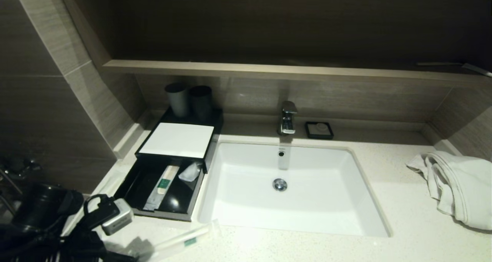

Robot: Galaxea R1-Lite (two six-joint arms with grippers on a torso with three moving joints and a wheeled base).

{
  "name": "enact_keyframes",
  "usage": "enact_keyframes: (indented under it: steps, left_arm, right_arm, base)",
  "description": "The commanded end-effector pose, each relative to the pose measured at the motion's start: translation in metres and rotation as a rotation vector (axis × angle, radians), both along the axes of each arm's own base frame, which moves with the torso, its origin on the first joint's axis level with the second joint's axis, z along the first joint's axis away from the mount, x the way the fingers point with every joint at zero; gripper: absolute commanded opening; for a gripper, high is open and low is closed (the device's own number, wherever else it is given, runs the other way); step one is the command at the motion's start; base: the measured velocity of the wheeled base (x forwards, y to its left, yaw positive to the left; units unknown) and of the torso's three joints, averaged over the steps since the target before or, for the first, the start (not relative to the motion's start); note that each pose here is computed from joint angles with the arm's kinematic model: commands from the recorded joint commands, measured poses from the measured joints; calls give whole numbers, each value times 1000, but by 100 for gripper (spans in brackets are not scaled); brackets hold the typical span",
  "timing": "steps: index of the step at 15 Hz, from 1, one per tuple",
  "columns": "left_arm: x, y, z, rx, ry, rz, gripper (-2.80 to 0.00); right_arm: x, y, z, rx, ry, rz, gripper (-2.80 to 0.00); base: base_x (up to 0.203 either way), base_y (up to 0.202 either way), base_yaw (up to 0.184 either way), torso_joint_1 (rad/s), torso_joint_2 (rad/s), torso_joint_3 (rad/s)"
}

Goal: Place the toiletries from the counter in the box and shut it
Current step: Pick up the bathroom toiletry

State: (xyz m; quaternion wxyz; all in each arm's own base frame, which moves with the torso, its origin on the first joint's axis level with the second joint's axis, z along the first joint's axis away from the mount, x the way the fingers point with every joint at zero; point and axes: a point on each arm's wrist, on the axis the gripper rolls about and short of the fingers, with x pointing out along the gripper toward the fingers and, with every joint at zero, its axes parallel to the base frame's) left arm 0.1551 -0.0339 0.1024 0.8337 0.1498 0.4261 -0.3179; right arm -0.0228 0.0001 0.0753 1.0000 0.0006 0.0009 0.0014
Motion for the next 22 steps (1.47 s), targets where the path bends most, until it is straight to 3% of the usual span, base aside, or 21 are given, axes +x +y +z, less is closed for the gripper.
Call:
enact_keyframes:
  steps: [1, 6, 21, 22]
  left_arm:
    - [4, -1, -4, 6, 25, -6, -280]
    - [7, 7, -4, 41, -6, -18, -280]
    - [11, 10, -13, 76, 21, -55, -280]
    - [13, 11, -15, 77, 29, -53, 0]
  right_arm:
    - [0, 0, 0, 0, 0, 0, -280]
    - [0, 0, 0, 0, 0, 0, -280]
    - [0, 0, 0, 0, 0, 0, -280]
    - [0, 0, 0, 0, 0, 0, -280]
  base:
    - [0, 0, 0, 0, 0, 0]
    - [0, 0, 0, 0, 0, 0]
    - [0, 0, 0, 0, 0, 0]
    - [0, 0, 0, 0, 0, 0]
